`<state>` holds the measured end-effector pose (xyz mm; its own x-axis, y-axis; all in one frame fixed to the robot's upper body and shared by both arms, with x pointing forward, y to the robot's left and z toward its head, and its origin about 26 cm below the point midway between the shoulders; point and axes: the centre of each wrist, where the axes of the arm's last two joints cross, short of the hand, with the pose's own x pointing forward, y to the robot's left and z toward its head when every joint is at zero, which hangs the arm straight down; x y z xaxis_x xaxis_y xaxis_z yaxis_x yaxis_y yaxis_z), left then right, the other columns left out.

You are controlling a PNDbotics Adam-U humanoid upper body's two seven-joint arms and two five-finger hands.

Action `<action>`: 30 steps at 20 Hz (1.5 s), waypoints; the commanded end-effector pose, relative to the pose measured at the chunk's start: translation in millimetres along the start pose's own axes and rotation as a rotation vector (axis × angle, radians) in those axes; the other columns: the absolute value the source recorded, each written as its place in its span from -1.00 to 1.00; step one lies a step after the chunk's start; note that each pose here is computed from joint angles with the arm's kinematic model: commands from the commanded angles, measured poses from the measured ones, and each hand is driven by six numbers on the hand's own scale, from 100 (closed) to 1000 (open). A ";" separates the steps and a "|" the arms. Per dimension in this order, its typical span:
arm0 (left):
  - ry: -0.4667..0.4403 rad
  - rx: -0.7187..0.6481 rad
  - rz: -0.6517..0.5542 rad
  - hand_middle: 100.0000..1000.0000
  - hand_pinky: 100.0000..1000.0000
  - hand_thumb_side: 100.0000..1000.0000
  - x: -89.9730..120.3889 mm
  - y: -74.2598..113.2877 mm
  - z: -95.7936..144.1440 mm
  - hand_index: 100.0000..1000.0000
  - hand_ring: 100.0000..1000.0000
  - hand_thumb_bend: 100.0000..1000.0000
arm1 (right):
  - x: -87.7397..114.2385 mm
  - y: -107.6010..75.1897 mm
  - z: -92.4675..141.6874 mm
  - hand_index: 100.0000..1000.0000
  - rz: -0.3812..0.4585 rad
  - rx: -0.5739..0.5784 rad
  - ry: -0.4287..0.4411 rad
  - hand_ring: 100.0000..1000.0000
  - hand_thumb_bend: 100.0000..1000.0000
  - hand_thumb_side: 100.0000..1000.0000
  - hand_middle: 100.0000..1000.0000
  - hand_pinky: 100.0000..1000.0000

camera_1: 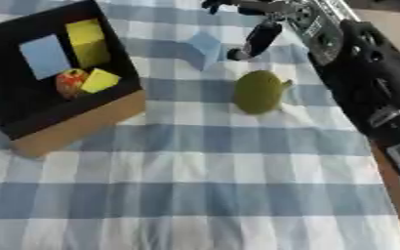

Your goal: Pick up objects on the table and place them in the box.

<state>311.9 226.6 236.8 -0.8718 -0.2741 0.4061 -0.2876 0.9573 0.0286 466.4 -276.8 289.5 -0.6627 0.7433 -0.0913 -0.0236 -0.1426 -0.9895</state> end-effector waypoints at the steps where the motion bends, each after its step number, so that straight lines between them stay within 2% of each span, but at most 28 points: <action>1: -0.035 0.005 0.004 0.50 0.44 0.27 6.2 1.0 -7.7 0.55 0.72 -0.18 | -3.7 -12.6 2.3 1.00 0.037 -0.019 0.007 0.92 -0.32 -1.00 0.68 0.84; 11: -0.040 0.012 0.014 0.51 0.44 0.28 7.2 -0.4 -9.7 0.55 0.73 -0.19 | -5.9 -12.2 -6.7 0.99 0.074 -0.028 -0.002 0.92 -0.31 -0.96 0.69 0.84; 23: -0.041 0.008 0.020 0.51 0.44 0.29 8.1 -1.7 -10.8 0.55 0.73 -0.20 | -12.6 -0.3 -13.6 0.92 0.089 0.011 0.015 0.90 -0.28 -0.87 0.62 0.82; 25: -0.041 0.008 0.021 0.51 0.44 0.29 8.1 -1.8 -11.0 0.55 0.73 -0.20 | -13.2 0.9 -14.0 0.84 0.087 0.010 0.019 0.88 -0.36 -0.87 0.51 0.80; 26: -0.040 0.008 0.021 0.51 0.44 0.29 8.1 -1.8 -10.9 0.55 0.73 -0.20 | -13.1 1.1 -14.5 0.74 0.083 0.002 0.020 0.86 -0.54 -0.90 0.38 0.78; 27: -0.039 0.007 0.021 0.51 0.44 0.29 8.1 -1.8 -10.8 0.55 0.74 -0.20 | -12.6 1.2 -15.0 0.69 0.078 -0.008 0.019 0.84 -0.61 -0.90 0.32 0.78; 28: -0.038 0.006 0.021 0.51 0.44 0.29 8.1 -1.9 -10.7 0.55 0.73 -0.21 | -12.0 1.2 -15.7 0.57 0.073 -0.019 0.019 0.80 -0.76 -0.91 0.16 0.75; 30: -0.039 0.004 0.022 0.51 0.44 0.29 8.2 -2.1 -10.7 0.55 0.73 -0.20 | -10.9 1.4 -17.1 0.46 0.063 -0.040 0.022 0.76 -0.94 -0.93 0.02 0.72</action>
<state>312.7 223.2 241.6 -0.8802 -0.2582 0.3983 -0.2745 0.9614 0.0165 487.3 -271.3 274.2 -0.6556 0.7416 -0.1421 0.0132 -0.1769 -0.9841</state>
